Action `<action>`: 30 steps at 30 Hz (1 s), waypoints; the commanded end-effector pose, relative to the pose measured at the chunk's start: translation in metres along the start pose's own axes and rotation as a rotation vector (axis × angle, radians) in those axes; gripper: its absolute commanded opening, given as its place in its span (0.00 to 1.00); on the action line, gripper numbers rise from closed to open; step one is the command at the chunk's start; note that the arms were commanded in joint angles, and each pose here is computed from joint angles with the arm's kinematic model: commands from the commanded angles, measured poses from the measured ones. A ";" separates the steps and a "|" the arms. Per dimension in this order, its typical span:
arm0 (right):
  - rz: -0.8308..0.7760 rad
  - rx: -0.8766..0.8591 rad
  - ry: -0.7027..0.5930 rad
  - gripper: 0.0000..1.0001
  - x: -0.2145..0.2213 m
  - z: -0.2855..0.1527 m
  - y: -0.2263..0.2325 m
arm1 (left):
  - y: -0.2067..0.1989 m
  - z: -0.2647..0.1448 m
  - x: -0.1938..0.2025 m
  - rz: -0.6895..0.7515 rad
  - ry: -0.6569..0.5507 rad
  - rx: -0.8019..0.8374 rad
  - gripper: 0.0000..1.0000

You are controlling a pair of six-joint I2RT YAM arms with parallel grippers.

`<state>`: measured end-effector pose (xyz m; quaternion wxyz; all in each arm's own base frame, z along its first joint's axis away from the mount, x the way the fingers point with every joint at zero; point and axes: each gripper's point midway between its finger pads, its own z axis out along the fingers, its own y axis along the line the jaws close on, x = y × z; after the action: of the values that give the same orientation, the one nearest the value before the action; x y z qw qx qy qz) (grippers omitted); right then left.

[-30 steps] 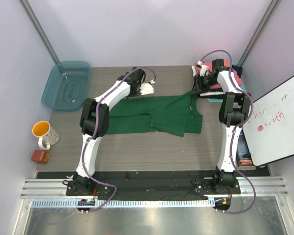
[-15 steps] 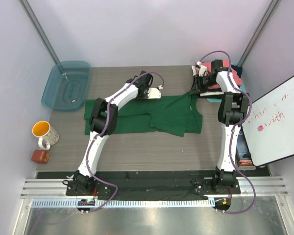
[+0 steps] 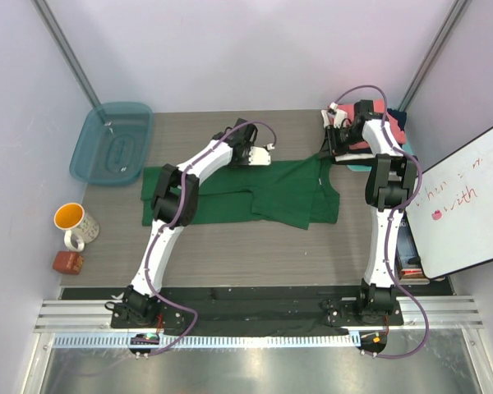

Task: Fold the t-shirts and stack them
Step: Fold the other side of the tshirt into a rectangle

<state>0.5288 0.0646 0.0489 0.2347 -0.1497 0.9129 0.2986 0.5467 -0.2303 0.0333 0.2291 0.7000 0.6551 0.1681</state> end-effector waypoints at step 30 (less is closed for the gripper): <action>-0.088 0.020 -0.004 0.01 -0.011 0.008 0.015 | -0.023 -0.057 -0.088 -0.092 -0.400 0.172 0.00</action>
<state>0.5279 0.0801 0.0458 0.2312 -0.1713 0.9136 0.2873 0.5024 -0.3023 0.0514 0.2860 0.7011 0.6531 -0.0047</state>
